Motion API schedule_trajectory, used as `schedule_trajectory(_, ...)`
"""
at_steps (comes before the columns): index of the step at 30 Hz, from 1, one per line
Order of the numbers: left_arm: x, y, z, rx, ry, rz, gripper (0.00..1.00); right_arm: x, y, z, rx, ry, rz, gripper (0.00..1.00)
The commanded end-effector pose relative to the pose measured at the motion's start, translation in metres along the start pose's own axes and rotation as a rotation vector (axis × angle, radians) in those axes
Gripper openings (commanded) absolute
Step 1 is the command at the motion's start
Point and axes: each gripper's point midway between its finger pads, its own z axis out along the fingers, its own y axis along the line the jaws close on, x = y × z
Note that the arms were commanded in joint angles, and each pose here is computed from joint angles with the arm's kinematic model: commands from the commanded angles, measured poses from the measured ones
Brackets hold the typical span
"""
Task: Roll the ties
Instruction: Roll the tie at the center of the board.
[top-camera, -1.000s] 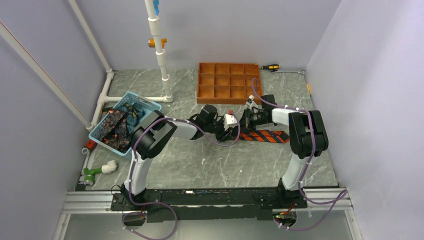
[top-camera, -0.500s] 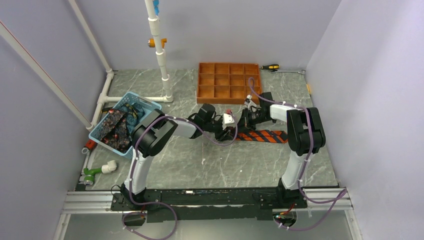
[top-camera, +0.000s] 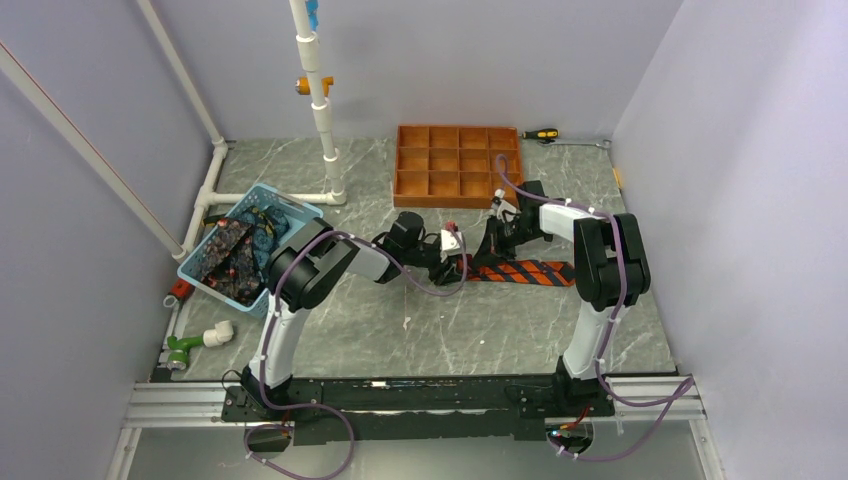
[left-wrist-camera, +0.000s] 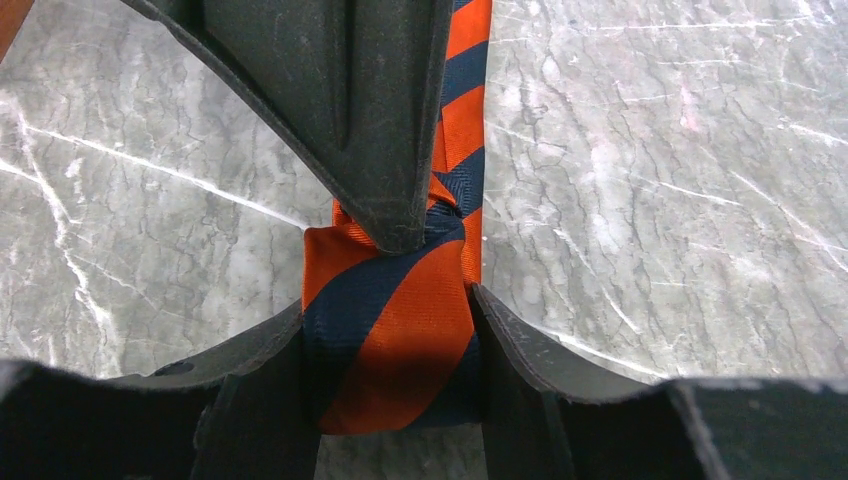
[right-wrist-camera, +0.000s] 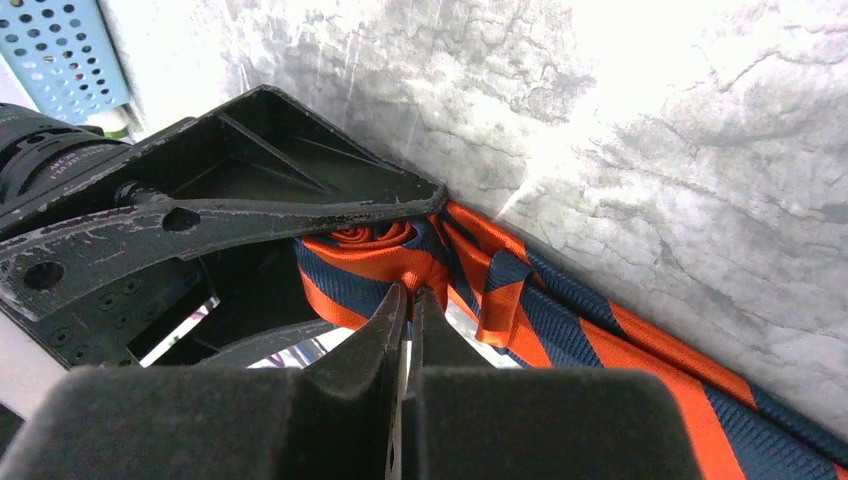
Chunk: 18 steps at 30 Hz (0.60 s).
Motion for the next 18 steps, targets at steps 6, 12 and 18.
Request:
schedule_trajectory(6,0.036,-0.03,0.015,0.078,0.056,-0.181,0.52,0.029,-0.087,0.017,0.378,0.095,-0.038,0.0)
schedule_trajectory(12,0.058,-0.036,0.009,0.06,0.214,-0.135,0.27,0.036,-0.079,0.024,0.309,0.129,-0.07,0.0)
schedule_trajectory(18,0.1,-0.047,-0.036,0.032,0.473,-0.047,0.0,0.017,-0.043,0.015,0.171,0.104,-0.172,0.1)
